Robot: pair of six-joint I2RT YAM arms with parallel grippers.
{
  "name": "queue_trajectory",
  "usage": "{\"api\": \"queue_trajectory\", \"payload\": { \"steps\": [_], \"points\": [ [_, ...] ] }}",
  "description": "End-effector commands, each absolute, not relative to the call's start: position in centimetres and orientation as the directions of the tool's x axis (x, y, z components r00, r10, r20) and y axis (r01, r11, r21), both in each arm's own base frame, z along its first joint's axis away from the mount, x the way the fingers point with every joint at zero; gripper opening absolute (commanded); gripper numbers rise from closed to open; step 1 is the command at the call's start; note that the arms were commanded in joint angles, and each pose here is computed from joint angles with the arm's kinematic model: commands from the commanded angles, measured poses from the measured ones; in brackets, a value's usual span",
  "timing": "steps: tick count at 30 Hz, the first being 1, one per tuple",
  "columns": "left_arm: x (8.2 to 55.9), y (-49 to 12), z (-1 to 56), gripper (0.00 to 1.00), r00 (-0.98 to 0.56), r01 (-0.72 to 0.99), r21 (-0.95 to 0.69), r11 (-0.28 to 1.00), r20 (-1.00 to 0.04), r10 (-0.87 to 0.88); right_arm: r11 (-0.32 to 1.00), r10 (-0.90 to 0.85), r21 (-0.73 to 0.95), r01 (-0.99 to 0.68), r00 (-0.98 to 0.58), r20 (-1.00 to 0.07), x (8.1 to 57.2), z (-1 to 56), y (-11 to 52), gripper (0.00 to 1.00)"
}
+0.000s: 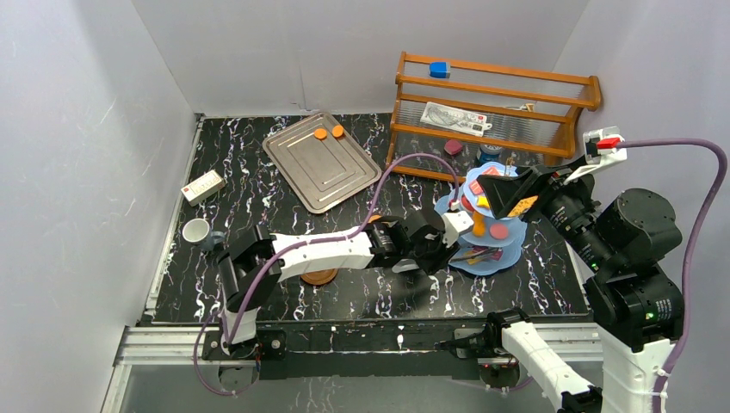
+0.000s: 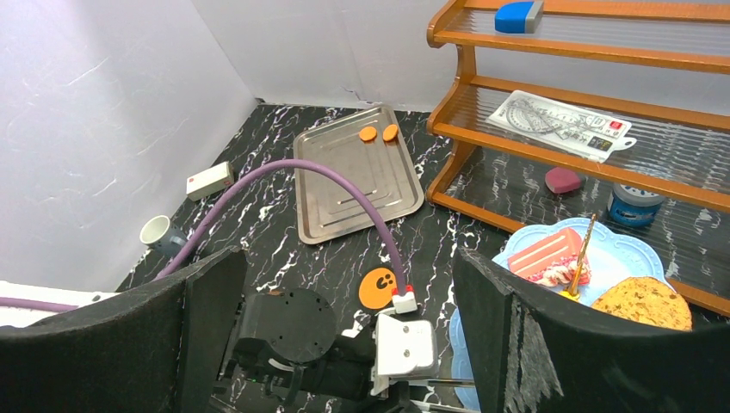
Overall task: Serve the afternoon tea
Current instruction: Place the desert on the desert table.
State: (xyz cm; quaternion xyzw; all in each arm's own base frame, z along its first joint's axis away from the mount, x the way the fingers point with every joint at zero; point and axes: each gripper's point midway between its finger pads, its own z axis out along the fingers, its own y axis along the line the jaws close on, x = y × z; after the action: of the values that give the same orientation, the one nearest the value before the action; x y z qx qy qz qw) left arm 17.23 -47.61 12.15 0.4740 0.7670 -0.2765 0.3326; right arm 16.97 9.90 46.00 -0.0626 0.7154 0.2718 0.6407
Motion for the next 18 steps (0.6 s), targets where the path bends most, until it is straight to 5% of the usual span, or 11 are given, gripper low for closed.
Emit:
{"api": "queue_trajectory", "payload": {
  "steps": [1,18],
  "points": [
    [18.0,-50.5,16.3,0.0,-0.292,0.912,-0.112,0.394,-0.852,0.435,0.844,0.265,0.277,-0.458,-0.093,-0.96,17.0,47.9,9.8,0.99],
    [19.3,-52.2,14.6,0.01,-0.293,0.89,-0.072,0.45,-0.846,0.445,0.841,0.266,0.276,-0.465,-0.088,-0.96,17.3,48.2,10.0,0.99]
  ]
}}
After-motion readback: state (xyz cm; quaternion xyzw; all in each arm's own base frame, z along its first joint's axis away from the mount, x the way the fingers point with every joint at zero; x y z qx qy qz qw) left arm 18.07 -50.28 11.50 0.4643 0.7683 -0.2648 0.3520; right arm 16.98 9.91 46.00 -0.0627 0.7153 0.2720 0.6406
